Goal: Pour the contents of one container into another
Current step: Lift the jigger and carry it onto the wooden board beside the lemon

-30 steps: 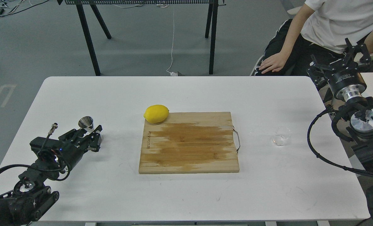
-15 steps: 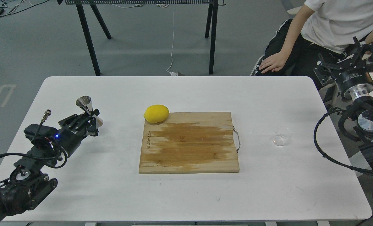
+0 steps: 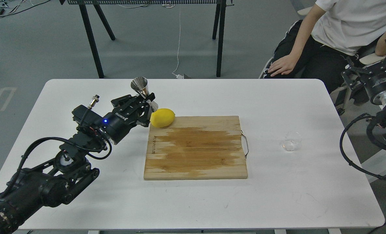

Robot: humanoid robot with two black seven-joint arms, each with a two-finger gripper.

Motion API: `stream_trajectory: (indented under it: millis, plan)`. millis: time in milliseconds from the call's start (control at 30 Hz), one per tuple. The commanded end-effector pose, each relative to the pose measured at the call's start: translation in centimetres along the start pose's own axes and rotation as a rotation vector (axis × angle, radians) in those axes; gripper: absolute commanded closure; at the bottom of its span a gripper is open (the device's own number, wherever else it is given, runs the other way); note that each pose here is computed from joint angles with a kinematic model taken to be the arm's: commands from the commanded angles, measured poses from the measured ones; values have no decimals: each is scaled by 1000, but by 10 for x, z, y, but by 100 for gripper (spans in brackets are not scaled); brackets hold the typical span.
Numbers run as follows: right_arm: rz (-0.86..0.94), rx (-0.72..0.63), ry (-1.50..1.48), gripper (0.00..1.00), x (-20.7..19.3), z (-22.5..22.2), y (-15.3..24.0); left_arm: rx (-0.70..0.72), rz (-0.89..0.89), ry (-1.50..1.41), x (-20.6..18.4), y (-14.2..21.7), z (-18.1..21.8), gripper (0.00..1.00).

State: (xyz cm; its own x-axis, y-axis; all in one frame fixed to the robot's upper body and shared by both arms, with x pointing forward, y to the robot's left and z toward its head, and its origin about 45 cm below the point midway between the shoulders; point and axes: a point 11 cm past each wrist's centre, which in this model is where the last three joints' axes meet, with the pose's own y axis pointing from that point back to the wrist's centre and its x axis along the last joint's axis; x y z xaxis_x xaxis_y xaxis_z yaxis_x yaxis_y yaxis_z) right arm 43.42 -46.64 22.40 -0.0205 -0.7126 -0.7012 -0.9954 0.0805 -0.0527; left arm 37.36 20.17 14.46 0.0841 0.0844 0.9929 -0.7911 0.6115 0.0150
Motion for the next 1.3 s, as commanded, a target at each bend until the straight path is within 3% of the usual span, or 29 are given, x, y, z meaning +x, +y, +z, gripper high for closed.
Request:
stream_trajectory:
  millis: [0, 134, 367, 701, 968, 1269]
  plan:
    - [13, 13, 10, 0, 6, -9, 4, -77, -31, 30, -12, -20, 37, 93]
    - [16, 22, 18, 0, 8, -16, 4, -131, -115, 73, -47, -33, 77, 94]
    - [17, 16, 14, 0, 9, -13, 6, -7, -206, 69, -80, -28, 65, 93]
    - [18, 29, -5, 0, 9, -12, 6, -8, -273, 34, -98, -27, 70, 92]
    - [17, 65, -22, 0, 8, -24, 5, 4, -276, 26, -98, -28, 68, 84]
    - [18, 63, -19, 0, 9, -23, 5, 7, -268, 30, -96, -29, 70, 63]
